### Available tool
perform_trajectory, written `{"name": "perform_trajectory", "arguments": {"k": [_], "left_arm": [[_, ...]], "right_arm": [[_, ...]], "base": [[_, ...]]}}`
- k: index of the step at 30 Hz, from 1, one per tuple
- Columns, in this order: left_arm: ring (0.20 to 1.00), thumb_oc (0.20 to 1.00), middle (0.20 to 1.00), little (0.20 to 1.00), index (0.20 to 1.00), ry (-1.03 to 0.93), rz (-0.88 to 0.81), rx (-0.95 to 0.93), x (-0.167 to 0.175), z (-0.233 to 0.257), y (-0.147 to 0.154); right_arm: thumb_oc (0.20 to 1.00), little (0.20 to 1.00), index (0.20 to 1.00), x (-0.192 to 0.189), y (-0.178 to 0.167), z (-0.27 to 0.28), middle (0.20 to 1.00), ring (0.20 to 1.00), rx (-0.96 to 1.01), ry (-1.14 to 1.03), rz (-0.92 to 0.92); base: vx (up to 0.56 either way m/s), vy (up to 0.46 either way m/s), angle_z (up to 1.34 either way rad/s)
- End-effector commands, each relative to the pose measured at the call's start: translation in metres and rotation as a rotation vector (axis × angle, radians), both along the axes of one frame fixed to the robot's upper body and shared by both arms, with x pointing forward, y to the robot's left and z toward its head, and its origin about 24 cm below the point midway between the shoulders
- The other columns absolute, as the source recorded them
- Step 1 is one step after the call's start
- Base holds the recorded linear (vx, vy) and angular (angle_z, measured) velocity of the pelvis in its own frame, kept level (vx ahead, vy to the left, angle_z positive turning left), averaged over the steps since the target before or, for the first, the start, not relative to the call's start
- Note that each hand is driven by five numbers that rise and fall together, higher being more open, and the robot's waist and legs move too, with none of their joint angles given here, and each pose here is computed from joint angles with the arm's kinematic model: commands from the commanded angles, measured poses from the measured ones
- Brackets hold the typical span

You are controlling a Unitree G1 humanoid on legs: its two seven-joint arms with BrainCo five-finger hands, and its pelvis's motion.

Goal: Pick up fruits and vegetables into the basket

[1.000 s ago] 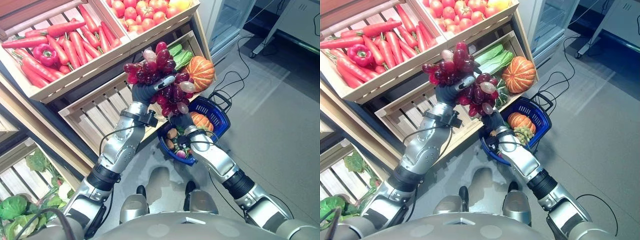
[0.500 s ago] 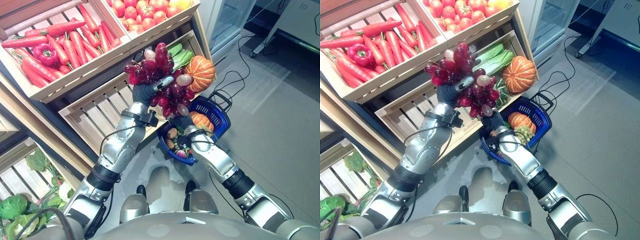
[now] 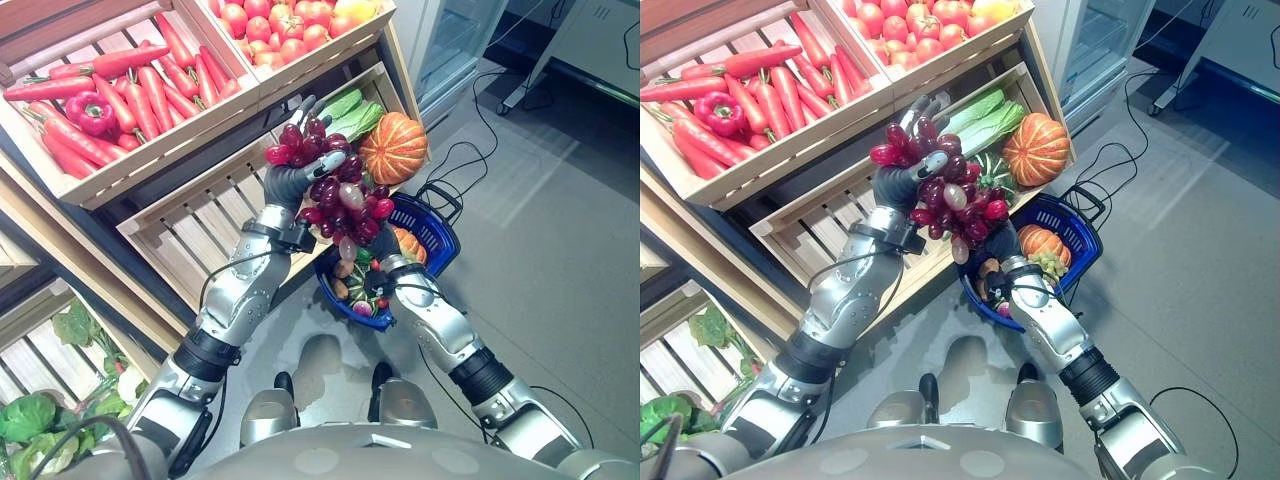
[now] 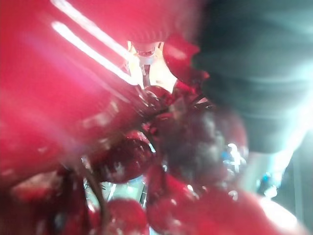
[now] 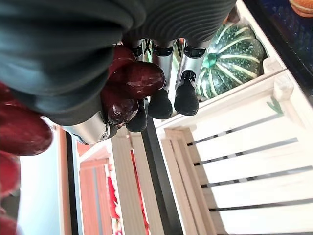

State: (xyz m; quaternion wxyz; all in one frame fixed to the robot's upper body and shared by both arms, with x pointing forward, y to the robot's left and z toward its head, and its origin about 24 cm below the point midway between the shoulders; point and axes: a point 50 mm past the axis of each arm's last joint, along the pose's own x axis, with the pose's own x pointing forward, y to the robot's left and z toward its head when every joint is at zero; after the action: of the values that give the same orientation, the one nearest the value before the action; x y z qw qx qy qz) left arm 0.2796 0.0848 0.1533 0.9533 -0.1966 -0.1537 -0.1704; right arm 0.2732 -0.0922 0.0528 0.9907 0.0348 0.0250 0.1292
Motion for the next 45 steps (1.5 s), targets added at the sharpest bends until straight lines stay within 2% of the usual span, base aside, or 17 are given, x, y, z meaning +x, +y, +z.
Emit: {"name": "perform_trajectory", "arguments": {"k": [1, 18, 23, 32, 36, 39, 42, 45], "left_arm": [[1.0, 1.0, 1.0, 1.0, 1.0, -0.148, 0.047, -0.01, -0.008, 0.022, 0.01], [1.0, 1.0, 1.0, 1.0, 1.0, -0.014, 0.03, 0.129, 0.001, -0.004, 0.001], [1.0, 1.0, 1.0, 1.0, 1.0, -0.017, 0.056, 0.067, 0.004, -0.003, -0.005], [1.0, 1.0, 1.0, 1.0, 1.0, -0.159, 0.092, -0.147, 0.001, 0.013, 0.007], [1.0, 1.0, 1.0, 1.0, 1.0, -0.287, 0.003, -0.142, -0.007, 0.015, 0.017], [1.0, 1.0, 1.0, 1.0, 1.0, -0.298, -0.041, -0.102, -0.008, 0.009, 0.023], [1.0, 1.0, 1.0, 1.0, 1.0, -0.175, -0.095, -0.029, -0.006, -0.018, 0.033], [1.0, 1.0, 1.0, 1.0, 1.0, 0.052, -0.085, 0.107, -0.009, -0.066, 0.051]], "right_arm": [[0.2, 0.2, 0.2, 0.003, 0.006, 0.039, 0.2, 0.2, 0.223, -0.186, -0.012], [0.2, 0.2, 0.2, -0.001, -0.011, 0.039, 0.2, 0.2, 0.469, -0.186, -0.049], [0.2, 0.2, 0.2, 0.007, -0.019, 0.043, 0.2, 0.2, 0.473, -0.203, -0.072], [0.2, 0.2, 0.2, 0.028, -0.045, 0.046, 0.2, 0.2, 0.441, -0.198, -0.123], [0.2, 0.2, 0.2, 0.04, -0.073, 0.04, 0.2, 0.2, 0.44, -0.187, -0.243], [0.2, 0.2, 0.2, 0.044, -0.087, 0.036, 0.2, 0.2, 0.441, -0.18, -0.289], [0.2, 0.2, 0.2, 0.05, -0.109, 0.036, 0.2, 0.2, 0.418, -0.177, -0.343], [0.2, 0.2, 0.2, 0.056, -0.134, 0.04, 0.2, 0.2, 0.384, -0.159, -0.402]], "base": [[0.01, -0.019, -0.04], [0.0, -0.038, -0.05], [-0.1, -0.021, -0.14], [-0.15, -0.015, -0.08], [-0.19, -0.094, 0.08], [-0.09, -0.047, 0.18], [-0.08, -0.007, 0.17], [-0.05, 0.053, 0.04]]}}
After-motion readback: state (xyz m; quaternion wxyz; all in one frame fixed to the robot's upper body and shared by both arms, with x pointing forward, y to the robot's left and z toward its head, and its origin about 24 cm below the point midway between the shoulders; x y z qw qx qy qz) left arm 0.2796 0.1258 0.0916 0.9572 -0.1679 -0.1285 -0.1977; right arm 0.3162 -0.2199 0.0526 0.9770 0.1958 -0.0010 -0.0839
